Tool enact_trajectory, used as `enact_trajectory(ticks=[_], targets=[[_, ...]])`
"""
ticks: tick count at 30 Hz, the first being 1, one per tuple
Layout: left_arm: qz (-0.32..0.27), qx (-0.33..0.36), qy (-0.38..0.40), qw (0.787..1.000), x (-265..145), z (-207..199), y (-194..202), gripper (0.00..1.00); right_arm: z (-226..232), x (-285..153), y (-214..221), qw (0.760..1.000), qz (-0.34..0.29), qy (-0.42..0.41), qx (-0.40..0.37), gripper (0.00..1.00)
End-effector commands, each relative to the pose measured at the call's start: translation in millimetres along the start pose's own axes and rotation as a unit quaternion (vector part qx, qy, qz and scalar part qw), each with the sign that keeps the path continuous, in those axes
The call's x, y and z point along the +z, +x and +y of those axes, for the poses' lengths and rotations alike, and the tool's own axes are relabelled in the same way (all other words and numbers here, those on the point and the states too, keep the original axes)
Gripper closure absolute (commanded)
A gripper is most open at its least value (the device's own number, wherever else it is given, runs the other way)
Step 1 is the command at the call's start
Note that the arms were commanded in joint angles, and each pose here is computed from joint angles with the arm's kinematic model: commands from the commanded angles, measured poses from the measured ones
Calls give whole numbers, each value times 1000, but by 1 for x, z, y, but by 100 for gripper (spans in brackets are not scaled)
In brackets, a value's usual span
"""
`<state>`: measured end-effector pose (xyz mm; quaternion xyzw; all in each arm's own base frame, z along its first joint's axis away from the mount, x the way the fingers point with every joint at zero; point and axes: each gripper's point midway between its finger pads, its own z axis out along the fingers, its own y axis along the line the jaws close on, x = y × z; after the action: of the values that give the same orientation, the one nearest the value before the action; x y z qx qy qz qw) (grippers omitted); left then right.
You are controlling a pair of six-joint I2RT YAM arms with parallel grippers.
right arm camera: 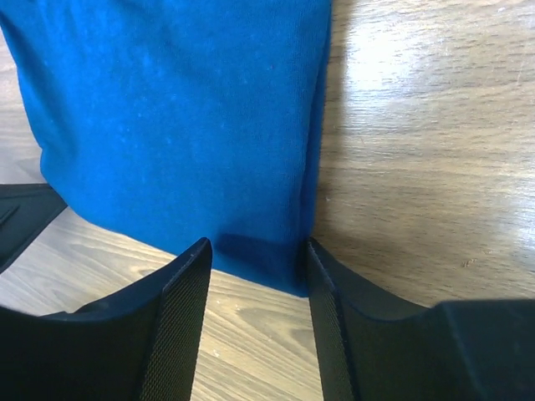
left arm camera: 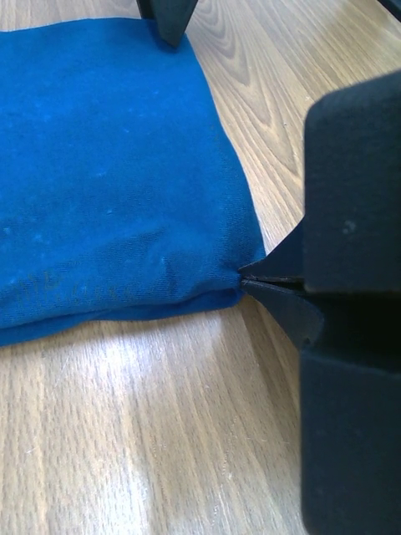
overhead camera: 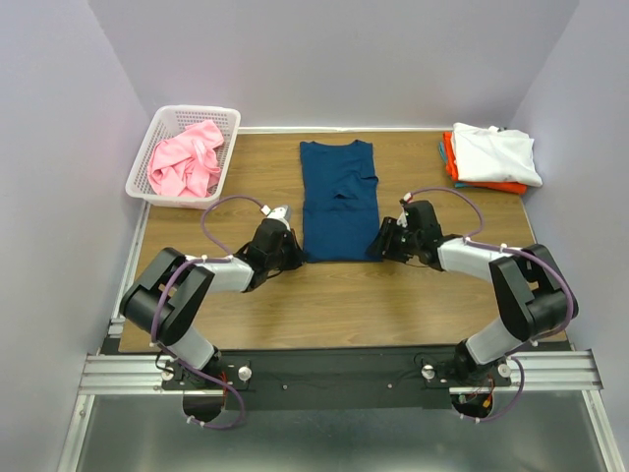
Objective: Fold and stack the t-shirts
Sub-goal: Fold the tshirt
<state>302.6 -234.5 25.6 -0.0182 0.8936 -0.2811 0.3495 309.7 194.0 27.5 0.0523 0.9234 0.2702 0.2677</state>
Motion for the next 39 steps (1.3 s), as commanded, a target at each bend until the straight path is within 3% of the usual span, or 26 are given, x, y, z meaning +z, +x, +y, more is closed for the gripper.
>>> enact_trajectory(ticks=[1,8,19,29,39], targets=[[-8,-2,2,1000,-3,1,-1,100,-30,-1,44,997,56,52,24,45],[1,-7,2,1000,-5,5,9,100,-36,-3,55,996,65,59,26,56],[6,-21,10,1000,-23,11,28,100,-31,-17,72,996,73,45,18,94],[-7,-52,47,998,-67,-11,50,100,1,-52,100,997,81,1,-2,99],[-67,-96,92,989,-120,-35,35,100,40,-104,99,995,63,-73,2,99]])
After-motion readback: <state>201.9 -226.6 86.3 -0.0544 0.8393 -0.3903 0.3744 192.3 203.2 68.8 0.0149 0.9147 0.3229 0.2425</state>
